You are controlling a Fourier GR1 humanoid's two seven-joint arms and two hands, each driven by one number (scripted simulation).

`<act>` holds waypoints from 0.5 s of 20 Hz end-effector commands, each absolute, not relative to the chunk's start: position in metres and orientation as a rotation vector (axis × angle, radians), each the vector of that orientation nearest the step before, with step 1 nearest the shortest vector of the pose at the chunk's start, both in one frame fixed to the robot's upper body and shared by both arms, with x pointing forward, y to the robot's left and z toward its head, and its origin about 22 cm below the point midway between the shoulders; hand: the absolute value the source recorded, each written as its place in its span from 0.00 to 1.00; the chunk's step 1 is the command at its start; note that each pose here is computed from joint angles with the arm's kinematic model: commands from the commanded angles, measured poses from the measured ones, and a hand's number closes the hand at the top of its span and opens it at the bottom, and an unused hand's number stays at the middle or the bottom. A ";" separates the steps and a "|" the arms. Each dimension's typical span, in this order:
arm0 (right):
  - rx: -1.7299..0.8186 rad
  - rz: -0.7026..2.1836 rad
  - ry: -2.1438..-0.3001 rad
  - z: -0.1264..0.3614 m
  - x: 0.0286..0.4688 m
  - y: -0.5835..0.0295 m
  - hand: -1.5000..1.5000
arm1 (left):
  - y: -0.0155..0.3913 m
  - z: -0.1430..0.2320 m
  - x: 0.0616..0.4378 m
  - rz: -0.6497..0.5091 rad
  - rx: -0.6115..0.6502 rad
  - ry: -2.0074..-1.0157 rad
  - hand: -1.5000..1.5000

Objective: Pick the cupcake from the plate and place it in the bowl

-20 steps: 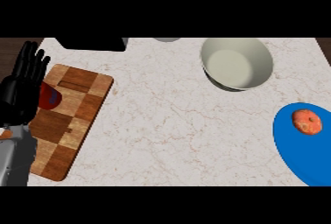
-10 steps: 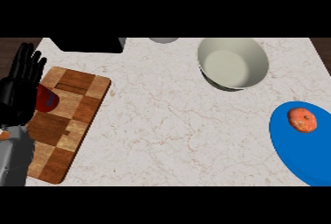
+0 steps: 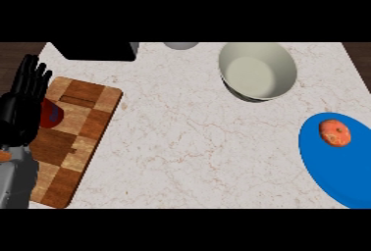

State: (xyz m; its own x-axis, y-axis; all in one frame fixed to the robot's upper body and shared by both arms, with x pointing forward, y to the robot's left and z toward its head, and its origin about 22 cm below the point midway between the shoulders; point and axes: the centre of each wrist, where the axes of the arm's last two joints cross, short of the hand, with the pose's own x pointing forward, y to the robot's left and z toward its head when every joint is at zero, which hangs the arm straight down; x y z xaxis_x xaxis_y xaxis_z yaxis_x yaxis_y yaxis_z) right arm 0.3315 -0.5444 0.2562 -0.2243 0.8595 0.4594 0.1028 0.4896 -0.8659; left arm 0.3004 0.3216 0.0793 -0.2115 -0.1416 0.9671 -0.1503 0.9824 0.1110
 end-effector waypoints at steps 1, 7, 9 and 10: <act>-0.671 0.916 -1.714 0.280 0.362 -0.509 1.00 | 0.332 0.090 0.297 0.010 0.220 -1.795 0.50; -0.579 0.948 -1.703 0.290 0.401 -0.454 1.00 | 0.315 0.069 0.295 0.035 0.223 -1.790 0.50; -0.572 0.979 -1.680 0.312 0.405 -0.442 1.00 | 0.322 0.084 0.295 0.020 0.228 -1.793 0.50; -0.554 0.977 -1.646 0.295 0.411 -0.436 1.00 | 0.321 0.081 0.295 0.025 0.239 -1.788 0.50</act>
